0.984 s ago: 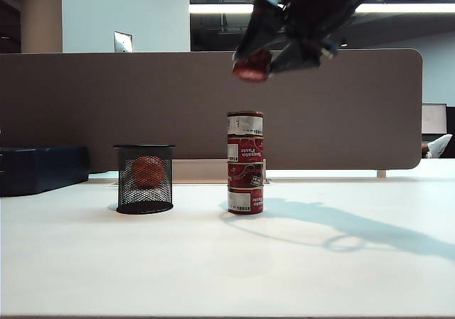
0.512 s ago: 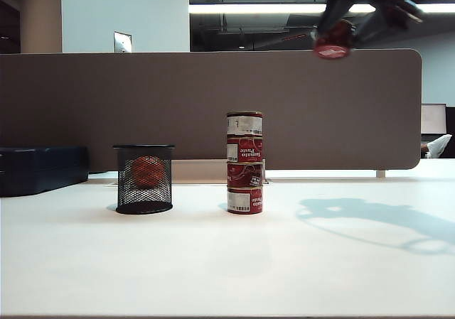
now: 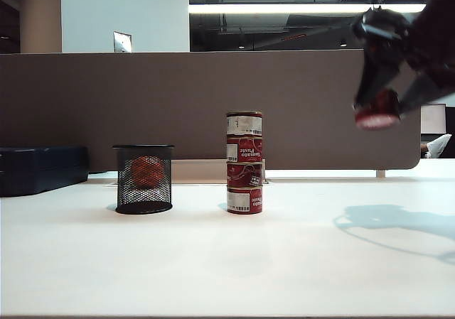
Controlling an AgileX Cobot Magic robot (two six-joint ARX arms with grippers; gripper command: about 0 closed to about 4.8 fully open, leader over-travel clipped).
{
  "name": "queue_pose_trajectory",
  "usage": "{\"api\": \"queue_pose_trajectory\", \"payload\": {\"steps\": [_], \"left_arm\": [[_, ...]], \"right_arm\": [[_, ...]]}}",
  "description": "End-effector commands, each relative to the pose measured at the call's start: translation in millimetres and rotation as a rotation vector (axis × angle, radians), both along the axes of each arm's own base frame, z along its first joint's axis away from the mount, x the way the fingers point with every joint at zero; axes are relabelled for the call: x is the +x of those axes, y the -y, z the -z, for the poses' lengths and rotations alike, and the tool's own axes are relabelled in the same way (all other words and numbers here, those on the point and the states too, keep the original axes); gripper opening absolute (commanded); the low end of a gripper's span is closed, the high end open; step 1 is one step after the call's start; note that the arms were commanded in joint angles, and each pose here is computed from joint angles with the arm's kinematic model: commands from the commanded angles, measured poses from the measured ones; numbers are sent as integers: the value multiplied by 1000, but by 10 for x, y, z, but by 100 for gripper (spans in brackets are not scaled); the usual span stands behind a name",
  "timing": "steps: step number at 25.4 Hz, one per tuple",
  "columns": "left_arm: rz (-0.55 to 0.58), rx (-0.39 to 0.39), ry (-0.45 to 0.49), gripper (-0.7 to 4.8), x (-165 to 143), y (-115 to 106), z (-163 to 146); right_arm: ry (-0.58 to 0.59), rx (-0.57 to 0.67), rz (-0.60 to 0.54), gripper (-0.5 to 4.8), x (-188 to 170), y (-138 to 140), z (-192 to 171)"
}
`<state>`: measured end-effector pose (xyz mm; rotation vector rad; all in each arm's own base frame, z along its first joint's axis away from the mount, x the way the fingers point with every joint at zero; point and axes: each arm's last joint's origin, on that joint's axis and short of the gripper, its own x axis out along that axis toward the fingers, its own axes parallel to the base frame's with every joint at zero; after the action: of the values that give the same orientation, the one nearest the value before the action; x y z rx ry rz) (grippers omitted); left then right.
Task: Take a can of tomato sauce from the stacked ones and place it on the table.
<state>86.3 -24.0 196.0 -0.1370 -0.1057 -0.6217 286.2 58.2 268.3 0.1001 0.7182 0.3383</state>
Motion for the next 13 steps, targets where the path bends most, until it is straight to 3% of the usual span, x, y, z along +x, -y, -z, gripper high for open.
{"api": "queue_pose_trajectory", "payload": {"steps": [1,6,13], "left_arm": [[-4,1,17,-6,-4,-2,-24],[-4,1,17,-6,-4,-2,-24],[-4,1,17,-6,-4,-2,-24]], "right_arm": [[41,12,13,252,-51,13,247],[54,38,34,252,-160,33,606],[34,-17,96,252,-281,78,894]]}}
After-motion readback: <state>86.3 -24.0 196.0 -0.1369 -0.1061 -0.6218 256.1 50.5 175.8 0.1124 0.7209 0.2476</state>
